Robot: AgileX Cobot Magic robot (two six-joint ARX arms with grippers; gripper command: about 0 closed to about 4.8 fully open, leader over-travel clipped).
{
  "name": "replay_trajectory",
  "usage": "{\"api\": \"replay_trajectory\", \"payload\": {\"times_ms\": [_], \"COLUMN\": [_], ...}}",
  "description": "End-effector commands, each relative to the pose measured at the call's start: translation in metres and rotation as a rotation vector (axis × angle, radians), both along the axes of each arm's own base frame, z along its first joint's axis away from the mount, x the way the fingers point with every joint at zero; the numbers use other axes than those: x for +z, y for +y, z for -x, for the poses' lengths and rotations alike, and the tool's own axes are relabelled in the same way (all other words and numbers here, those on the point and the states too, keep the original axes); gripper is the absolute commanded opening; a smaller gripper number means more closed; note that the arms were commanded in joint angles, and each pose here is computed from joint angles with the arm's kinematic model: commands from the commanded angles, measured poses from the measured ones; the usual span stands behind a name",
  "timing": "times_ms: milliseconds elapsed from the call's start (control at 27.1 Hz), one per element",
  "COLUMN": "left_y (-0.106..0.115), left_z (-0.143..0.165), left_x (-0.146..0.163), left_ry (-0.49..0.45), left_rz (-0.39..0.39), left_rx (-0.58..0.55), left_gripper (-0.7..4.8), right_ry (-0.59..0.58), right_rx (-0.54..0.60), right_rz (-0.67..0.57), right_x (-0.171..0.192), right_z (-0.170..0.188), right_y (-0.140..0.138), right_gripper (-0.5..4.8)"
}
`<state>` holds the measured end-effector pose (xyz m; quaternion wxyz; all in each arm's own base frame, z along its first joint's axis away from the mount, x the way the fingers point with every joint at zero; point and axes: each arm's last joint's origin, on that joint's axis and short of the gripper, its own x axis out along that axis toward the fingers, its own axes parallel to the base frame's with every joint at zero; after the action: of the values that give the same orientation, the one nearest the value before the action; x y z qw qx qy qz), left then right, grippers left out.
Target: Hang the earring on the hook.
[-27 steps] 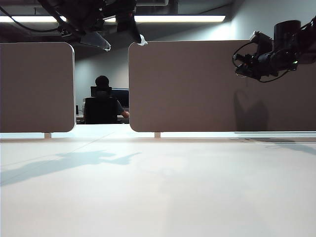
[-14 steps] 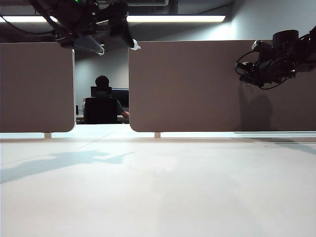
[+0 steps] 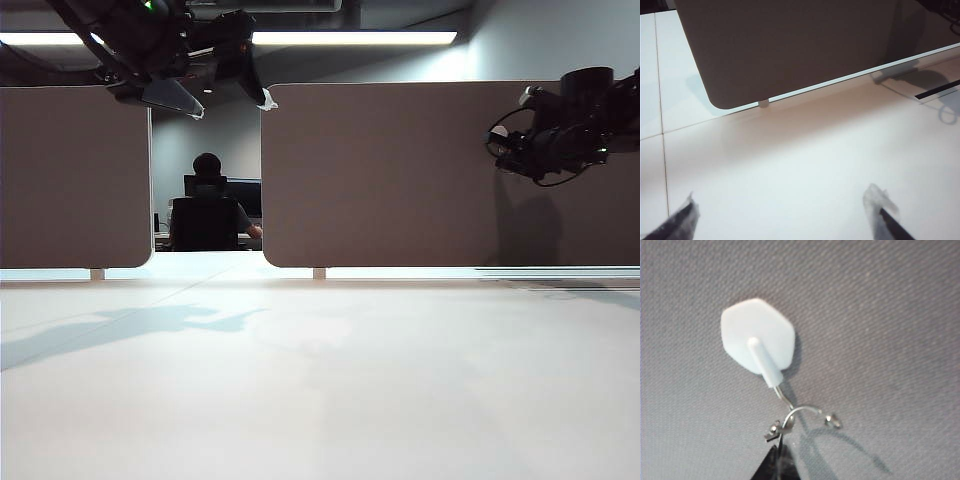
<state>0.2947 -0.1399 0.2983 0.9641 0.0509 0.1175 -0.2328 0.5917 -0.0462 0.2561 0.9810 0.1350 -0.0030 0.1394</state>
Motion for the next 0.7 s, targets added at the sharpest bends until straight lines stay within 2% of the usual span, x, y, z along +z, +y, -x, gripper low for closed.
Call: {"api": "replay_trajectory", "payload": {"times_ms": [37, 702], "left_y": [-0.0002, 0.0001], "left_z": [0.0004, 0.0010], "left_x": [0.0023, -0.0001], "left_ry": [-0.002, 0.021], "left_rz": [0.005, -0.006], "left_rx": [-0.004, -0.004], "left_gripper": [4.79, 4.79], "right_ry": [-0.015, -0.014], "right_rx": [-0.024, -0.018], "right_rz": [0.002, 0.002], "right_x": [0.0042, 0.0040], "right_z": [0.0009, 0.0008], "right_y": [-0.0040, -0.0024], "right_gripper": [-0.06, -0.05]}}
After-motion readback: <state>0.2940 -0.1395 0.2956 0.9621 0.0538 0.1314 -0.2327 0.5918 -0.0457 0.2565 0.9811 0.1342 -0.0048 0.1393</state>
